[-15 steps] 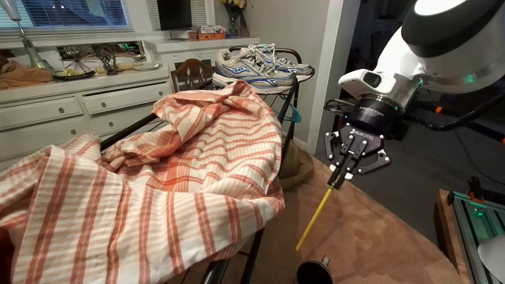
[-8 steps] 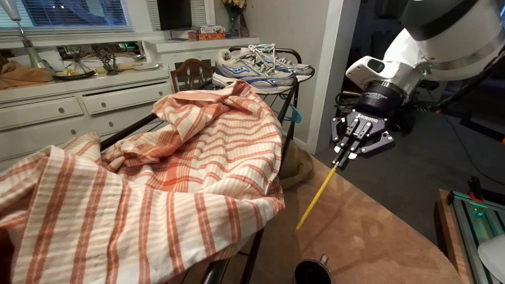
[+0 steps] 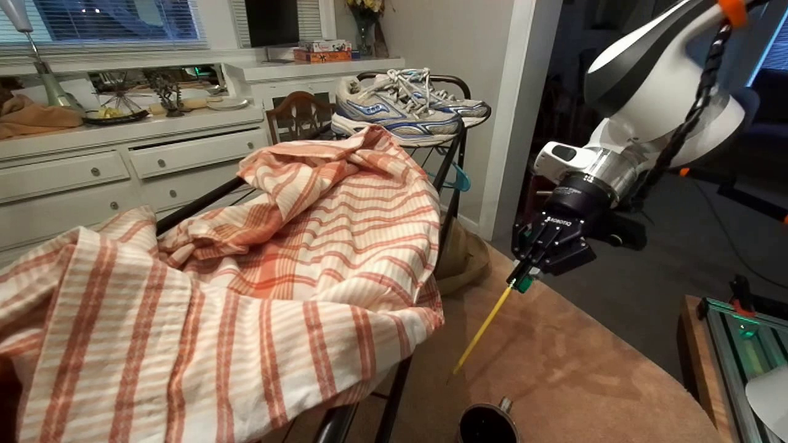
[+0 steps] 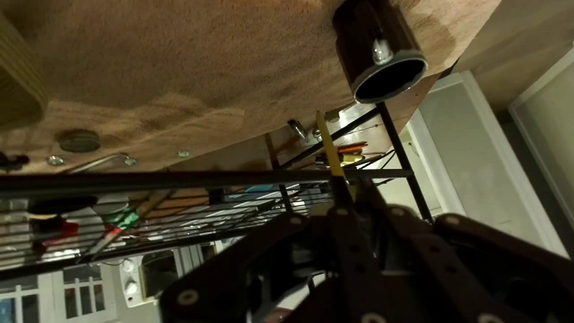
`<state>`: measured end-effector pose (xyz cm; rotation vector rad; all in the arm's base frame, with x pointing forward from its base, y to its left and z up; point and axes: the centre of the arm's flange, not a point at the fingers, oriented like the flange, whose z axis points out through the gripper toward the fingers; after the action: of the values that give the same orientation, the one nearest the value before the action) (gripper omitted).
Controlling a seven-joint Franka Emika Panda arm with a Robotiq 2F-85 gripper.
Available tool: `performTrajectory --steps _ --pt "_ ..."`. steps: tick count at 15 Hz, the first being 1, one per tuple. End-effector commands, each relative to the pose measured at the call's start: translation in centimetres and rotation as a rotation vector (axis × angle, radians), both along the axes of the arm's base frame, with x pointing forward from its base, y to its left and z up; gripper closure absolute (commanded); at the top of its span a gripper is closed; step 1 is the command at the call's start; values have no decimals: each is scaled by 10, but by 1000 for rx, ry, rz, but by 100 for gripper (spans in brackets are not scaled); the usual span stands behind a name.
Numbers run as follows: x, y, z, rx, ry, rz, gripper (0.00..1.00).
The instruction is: Remove the brown mug from the rack then take the yellow pencil out of the mug.
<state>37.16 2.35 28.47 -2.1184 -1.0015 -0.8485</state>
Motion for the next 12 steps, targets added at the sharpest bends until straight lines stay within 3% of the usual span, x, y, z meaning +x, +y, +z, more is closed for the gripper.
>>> performTrajectory --steps 1,9,12 --pt "-4 -4 -50 68 84 -87 98" --pt "-14 -18 -107 218 238 -284 98" --pt "-19 -24 -122 233 289 -331 98"
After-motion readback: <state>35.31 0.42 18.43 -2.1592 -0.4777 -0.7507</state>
